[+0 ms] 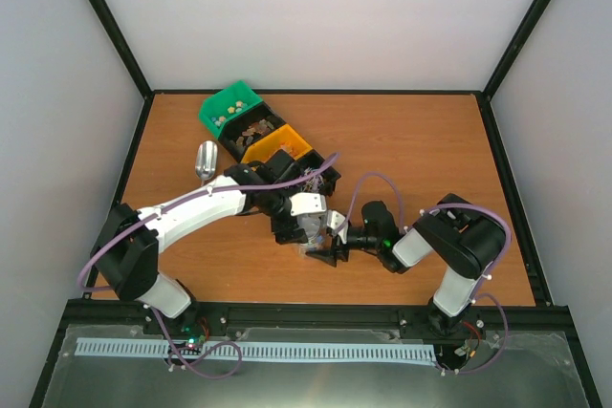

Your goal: Pack the candies

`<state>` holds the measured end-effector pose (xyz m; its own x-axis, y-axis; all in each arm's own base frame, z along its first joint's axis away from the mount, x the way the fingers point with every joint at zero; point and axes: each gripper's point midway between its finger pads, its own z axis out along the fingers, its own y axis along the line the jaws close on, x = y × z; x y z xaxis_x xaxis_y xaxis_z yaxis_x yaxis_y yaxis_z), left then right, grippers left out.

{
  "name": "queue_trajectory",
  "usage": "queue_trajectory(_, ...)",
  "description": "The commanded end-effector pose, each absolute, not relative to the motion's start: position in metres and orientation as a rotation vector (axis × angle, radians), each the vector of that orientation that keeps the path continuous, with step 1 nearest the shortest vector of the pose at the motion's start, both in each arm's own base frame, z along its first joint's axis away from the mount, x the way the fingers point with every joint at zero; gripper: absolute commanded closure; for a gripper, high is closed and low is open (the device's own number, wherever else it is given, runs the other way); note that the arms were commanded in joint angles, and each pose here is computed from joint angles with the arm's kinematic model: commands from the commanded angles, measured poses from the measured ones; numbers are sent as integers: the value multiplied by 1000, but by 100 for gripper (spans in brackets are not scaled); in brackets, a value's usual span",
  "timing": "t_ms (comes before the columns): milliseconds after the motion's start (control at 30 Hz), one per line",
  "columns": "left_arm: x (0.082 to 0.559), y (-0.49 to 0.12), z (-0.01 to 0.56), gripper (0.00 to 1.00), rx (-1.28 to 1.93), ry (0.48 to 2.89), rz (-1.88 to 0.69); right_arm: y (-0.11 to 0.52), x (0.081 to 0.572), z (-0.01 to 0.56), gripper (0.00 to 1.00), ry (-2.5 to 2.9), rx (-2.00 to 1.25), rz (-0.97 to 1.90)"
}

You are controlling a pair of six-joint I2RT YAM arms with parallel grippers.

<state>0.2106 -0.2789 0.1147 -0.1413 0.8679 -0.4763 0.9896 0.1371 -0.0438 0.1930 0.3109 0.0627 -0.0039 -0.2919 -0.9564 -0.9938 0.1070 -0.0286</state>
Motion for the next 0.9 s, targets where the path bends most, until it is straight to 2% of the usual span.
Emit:
queue_trajectory(0, 191, -277, 101, 14, 1835, 2154, -568, 316, 189, 76, 13, 1377, -1352, 949)
queue_trajectory(233, 173, -281, 98, 14, 1872, 2148, -652, 314, 191, 73, 12, 1378, -1359, 921)
queue_trajectory(467, 174, -277, 82, 14, 1877, 2167, -549, 314, 196, 74, 11, 1389, -1343, 901)
queue_trajectory(633, 175, -263, 67, 14, 1906, 2201, -442, 313, 195, 74, 3, 1384, -1346, 890)
queue_trajectory(700, 176, -261, 67, 12, 1909, 2195, -423, 311, 194, 74, 0, 1383, -1345, 887)
queue_trajectory(867, 180, -271, 82, 5, 1845, 2206, -478, 308, 190, 75, 0, 1369, -1353, 875)
